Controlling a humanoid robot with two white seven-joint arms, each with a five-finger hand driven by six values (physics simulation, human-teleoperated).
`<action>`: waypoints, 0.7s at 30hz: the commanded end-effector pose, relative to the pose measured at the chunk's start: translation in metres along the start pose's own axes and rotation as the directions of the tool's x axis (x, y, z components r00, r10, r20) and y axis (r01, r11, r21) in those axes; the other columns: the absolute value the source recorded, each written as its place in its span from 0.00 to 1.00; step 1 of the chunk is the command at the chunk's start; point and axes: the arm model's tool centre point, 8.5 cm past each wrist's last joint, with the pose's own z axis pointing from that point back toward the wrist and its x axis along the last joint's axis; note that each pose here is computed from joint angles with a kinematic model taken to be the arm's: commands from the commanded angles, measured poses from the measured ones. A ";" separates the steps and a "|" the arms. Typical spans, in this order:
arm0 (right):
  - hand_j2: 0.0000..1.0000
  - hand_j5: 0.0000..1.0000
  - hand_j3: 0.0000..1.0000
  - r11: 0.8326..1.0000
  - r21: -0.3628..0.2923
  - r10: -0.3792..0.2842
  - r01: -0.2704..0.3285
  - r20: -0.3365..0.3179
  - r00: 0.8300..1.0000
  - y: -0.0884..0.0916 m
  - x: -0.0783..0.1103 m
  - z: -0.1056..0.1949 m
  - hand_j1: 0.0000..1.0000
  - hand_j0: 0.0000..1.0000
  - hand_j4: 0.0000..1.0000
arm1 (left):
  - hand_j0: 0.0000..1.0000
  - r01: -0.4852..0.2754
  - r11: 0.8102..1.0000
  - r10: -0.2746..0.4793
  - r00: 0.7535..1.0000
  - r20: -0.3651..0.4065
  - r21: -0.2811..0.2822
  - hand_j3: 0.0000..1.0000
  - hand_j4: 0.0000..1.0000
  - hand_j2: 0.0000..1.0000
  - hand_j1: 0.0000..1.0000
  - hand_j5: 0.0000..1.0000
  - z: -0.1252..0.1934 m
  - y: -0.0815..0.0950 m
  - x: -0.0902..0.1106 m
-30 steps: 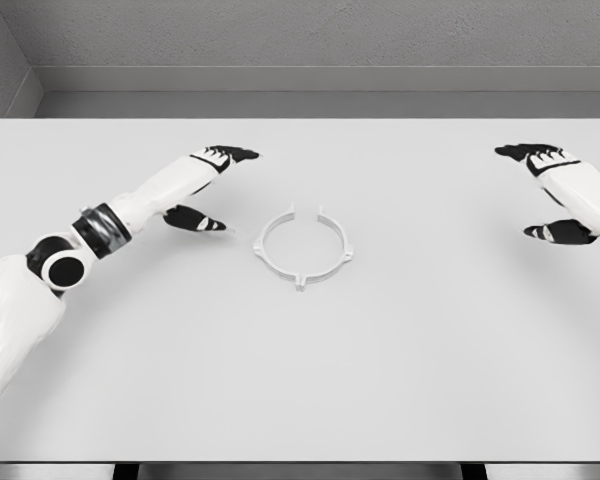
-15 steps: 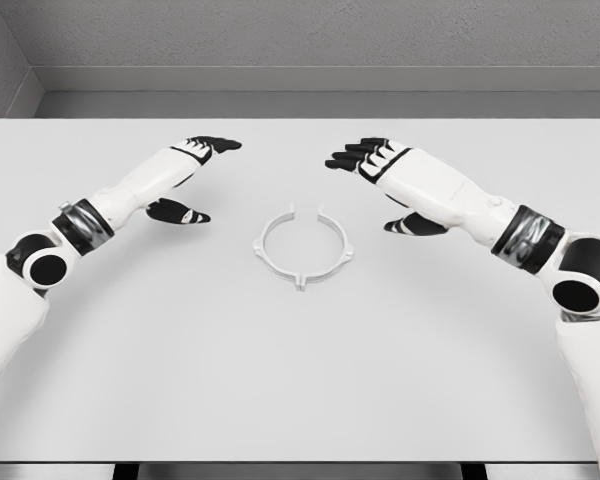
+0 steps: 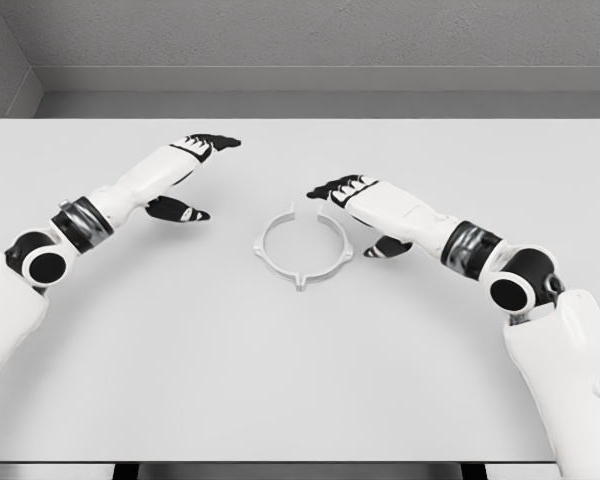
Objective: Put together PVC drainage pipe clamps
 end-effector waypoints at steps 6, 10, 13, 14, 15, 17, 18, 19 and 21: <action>1.00 1.00 1.00 1.000 -0.001 -0.013 0.013 0.009 1.000 0.001 0.007 -0.009 1.00 1.00 1.00 | 1.00 0.005 1.000 -0.005 1.000 -0.016 0.006 1.00 1.00 1.00 1.00 1.00 0.006 0.006 -0.006; 1.00 1.00 1.00 1.000 0.003 -0.009 0.009 0.005 1.000 0.000 0.008 -0.012 1.00 1.00 1.00 | 1.00 0.017 1.000 -0.017 1.000 -0.026 0.002 1.00 1.00 1.00 1.00 1.00 0.011 0.011 -0.010; 1.00 1.00 1.00 1.000 0.014 -0.012 0.012 -0.004 1.000 0.004 0.005 -0.012 1.00 1.00 1.00 | 1.00 0.019 1.000 -0.019 0.999 -0.027 0.004 1.00 1.00 1.00 1.00 1.00 0.011 0.012 -0.010; 1.00 1.00 1.00 1.000 0.017 -0.012 0.013 -0.005 1.000 0.004 0.004 -0.013 1.00 1.00 1.00 | 1.00 0.019 1.000 -0.019 0.999 -0.027 0.004 1.00 1.00 1.00 1.00 1.00 0.011 0.012 -0.010; 1.00 1.00 1.00 1.000 0.017 -0.012 0.013 -0.005 1.000 0.004 0.004 -0.013 1.00 1.00 1.00 | 1.00 0.019 1.000 -0.019 0.999 -0.027 0.004 1.00 1.00 1.00 1.00 1.00 0.011 0.012 -0.010; 1.00 1.00 1.00 1.000 0.016 -0.013 0.013 -0.004 1.000 0.004 0.005 -0.013 1.00 1.00 1.00 | 1.00 0.019 1.000 -0.019 0.999 -0.027 0.004 1.00 1.00 1.00 1.00 1.00 0.011 0.012 -0.010; 1.00 1.00 1.00 1.000 0.012 -0.016 0.016 0.002 1.000 0.004 0.007 -0.016 1.00 1.00 1.00 | 1.00 0.019 1.000 -0.019 0.999 -0.027 0.004 1.00 1.00 1.00 1.00 1.00 0.011 0.012 -0.010; 1.00 1.00 1.00 1.000 0.012 -0.012 0.012 0.006 1.000 0.003 0.008 -0.017 1.00 1.00 1.00 | 1.00 0.019 1.000 -0.019 0.999 -0.027 0.004 1.00 1.00 1.00 1.00 1.00 0.011 0.012 -0.010; 1.00 1.00 1.00 1.000 0.014 -0.008 0.008 0.004 1.000 0.003 0.009 -0.018 1.00 1.00 1.00 | 1.00 0.019 1.000 -0.019 0.999 -0.027 0.004 1.00 1.00 1.00 1.00 1.00 0.011 0.012 -0.010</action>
